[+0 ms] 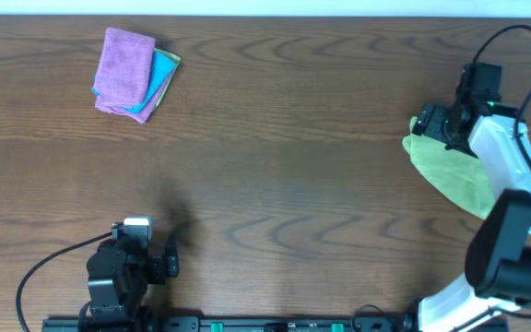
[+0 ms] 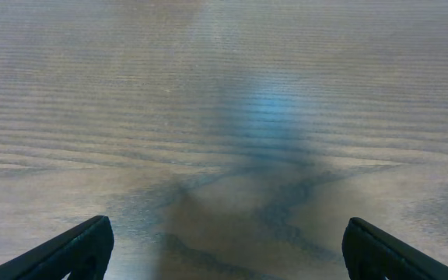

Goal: Fold the cloth
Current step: 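Reach the right gripper to the green cloth's tagged corner and grasp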

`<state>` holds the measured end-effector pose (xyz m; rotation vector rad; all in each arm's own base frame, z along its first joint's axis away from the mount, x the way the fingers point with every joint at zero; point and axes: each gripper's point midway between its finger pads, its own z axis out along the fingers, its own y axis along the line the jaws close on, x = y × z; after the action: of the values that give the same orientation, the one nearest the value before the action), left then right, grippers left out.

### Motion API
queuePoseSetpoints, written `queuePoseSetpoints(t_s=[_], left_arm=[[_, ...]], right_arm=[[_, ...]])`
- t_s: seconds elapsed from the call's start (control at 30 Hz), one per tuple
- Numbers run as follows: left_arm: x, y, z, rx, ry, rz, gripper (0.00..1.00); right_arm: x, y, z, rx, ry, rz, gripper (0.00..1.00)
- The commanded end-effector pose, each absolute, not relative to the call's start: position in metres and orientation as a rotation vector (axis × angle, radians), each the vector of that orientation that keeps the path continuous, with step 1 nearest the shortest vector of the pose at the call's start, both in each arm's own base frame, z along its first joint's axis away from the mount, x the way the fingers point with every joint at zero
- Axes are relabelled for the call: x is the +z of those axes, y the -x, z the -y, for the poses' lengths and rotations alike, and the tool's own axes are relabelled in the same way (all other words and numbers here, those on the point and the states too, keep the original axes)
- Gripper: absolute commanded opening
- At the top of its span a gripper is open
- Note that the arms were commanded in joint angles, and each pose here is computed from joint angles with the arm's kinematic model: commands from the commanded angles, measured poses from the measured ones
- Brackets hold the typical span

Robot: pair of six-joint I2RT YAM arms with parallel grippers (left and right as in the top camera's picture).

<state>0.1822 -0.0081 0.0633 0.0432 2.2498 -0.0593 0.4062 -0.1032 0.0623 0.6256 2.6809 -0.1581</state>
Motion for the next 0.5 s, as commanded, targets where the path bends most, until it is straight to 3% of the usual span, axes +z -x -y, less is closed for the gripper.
queuePoseSetpoints(t_s=[0.0, 0.3, 0.47], left_arm=[[0.056, -0.180, 0.007, -0.057, -0.029, -2.270, 0.95], [0.056, -0.180, 0.007, -0.057, -0.029, -2.270, 0.95], [0.056, -0.180, 0.007, -0.057, -0.029, -2.270, 0.95]], right_arm=[[0.046, -0.412, 0.099, -0.105, -0.588, -2.721, 0.99], [0.020, -0.416, 0.089, -0.023, -0.580, -2.764, 0.90], [0.006, -0.414, 0.086, -0.008, -0.582, -2.793, 0.69]])
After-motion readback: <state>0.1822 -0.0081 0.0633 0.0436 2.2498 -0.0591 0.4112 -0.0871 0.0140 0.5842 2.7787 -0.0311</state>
